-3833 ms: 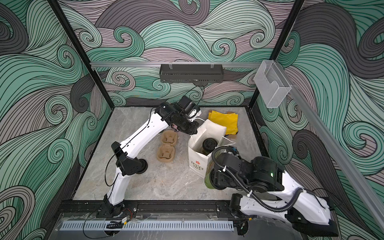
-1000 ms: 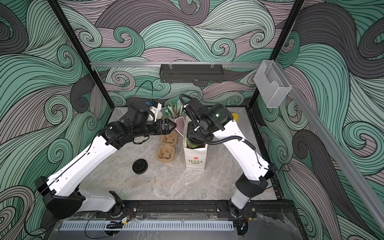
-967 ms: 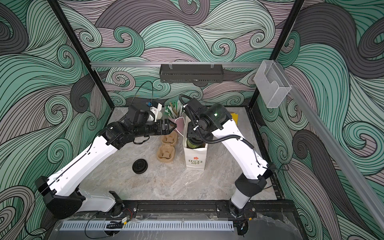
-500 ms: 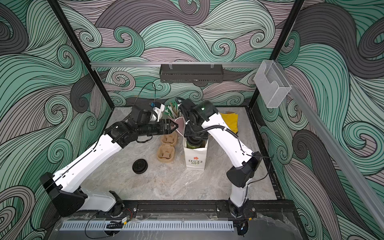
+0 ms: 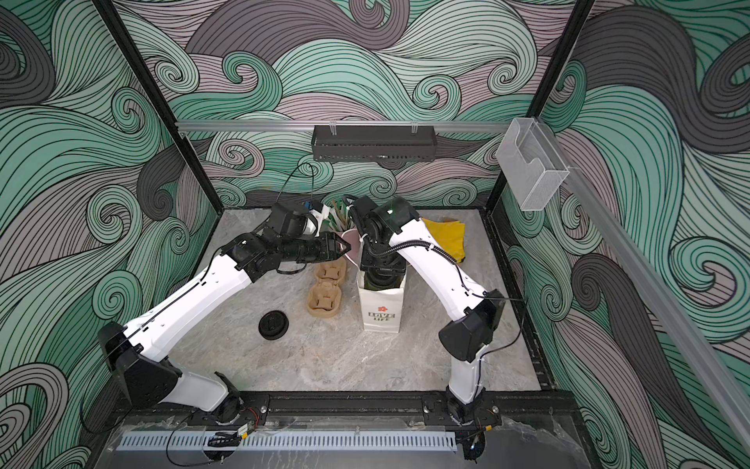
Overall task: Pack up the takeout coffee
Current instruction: 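Raise the green cup over the bag opening with the right gripper while left holds bag, then lower the green cup into the bag beside the first cup with the right gripper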
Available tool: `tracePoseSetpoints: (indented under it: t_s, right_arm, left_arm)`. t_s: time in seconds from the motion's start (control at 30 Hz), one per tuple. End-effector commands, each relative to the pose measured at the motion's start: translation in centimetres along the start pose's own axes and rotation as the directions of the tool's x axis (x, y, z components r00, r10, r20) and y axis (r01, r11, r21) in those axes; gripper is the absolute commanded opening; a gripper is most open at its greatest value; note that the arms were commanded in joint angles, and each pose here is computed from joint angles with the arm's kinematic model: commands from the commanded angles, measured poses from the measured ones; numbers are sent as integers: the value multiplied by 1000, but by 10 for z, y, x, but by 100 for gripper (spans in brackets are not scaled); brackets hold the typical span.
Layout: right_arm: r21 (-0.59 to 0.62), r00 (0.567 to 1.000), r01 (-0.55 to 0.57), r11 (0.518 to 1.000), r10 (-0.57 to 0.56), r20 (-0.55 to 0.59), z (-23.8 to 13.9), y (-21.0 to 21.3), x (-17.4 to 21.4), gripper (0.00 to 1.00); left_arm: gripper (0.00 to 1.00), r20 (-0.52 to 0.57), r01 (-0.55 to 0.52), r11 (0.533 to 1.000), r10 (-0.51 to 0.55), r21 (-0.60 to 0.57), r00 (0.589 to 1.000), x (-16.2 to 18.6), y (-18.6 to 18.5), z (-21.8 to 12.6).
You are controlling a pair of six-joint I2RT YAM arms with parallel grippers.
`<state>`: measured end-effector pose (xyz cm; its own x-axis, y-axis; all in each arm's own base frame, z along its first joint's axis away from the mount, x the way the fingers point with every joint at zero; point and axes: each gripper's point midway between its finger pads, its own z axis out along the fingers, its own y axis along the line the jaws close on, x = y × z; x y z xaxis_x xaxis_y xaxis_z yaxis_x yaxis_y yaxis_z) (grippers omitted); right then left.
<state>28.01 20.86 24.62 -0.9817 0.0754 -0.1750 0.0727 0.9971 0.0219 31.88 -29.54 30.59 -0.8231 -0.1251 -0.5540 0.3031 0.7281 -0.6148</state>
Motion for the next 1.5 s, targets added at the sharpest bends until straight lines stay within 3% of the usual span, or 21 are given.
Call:
tracePoseSetpoints:
  t_s: [0.0, 0.27, 0.57, 0.87, 1.47]
  right_arm:
    - [141, 989, 33, 989, -12, -147, 5, -31, 30, 66]
    - [133, 987, 27, 991, -5, -162, 19, -31, 32, 65]
    - [102, 986, 27, 994, -10, -168, 31, -23, 29, 65]
    - [39, 984, 22, 999, -15, -175, 39, -7, 27, 64]
    - [40, 984, 30, 999, -22, -178, 64, -1, 24, 64]
  left_arm:
    - [35, 30, -10, 999, 9, 41, 1000, -13, -13, -5]
    - [15, 17, 9, 998, -10, 56, 1000, -12, -13, 0]
    - [0, 3, 15, 998, -16, 58, 1000, -11, -12, 2]
    - [0, -13, 19, 999, -18, 50, 1000, -6, -10, 2]
    - [0, -29, 17, 999, -15, 37, 999, 0, -5, 1]
